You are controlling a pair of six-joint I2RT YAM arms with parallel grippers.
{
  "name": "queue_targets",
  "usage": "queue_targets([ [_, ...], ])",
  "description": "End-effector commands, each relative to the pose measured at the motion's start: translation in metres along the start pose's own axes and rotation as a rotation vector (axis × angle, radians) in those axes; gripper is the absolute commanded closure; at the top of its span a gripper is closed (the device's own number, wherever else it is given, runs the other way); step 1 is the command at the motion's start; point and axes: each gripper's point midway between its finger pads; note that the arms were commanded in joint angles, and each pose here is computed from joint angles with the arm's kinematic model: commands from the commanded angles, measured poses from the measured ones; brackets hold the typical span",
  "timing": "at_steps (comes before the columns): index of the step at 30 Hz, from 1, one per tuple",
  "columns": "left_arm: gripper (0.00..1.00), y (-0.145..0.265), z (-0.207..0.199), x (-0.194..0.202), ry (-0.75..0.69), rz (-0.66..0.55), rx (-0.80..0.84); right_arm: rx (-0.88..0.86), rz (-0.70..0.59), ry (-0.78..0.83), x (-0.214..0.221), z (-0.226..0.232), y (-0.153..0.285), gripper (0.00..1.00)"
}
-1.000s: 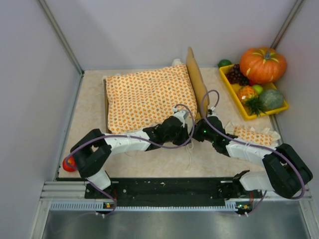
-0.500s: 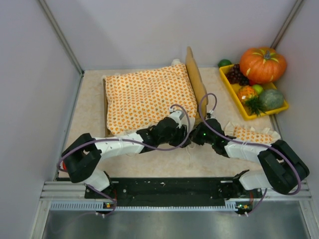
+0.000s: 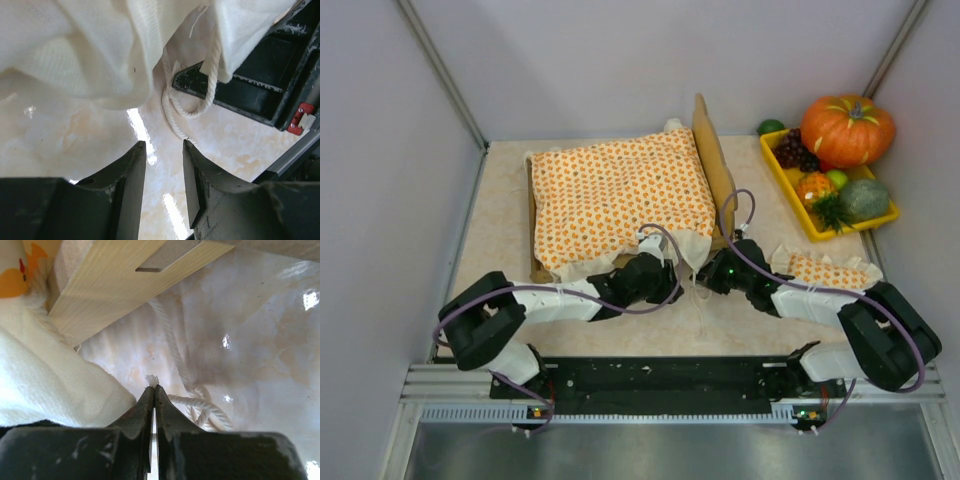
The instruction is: Set up the pet bed
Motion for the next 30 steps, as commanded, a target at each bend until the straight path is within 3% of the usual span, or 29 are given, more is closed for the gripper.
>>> queue_targets([
  [1,0.60,-0.011,-0.024,-0.020,0.049,-0.105,0.098,-0.106,0.035,0.023,0.003,0.028,0.010,1.00],
  [30,0.55,-0.036,-0.023,-0.019,0.097,-0.140,0.150,-0.229,0.094,-0.016,0.005,0.059,0.031,1.00],
])
Point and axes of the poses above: each gripper's point midway between its finger pads, its own y axis back along the fingers, its own z axis along the line the jaws close on, x = y × z, and after that the axes turned 3 degrees about y, right-handed
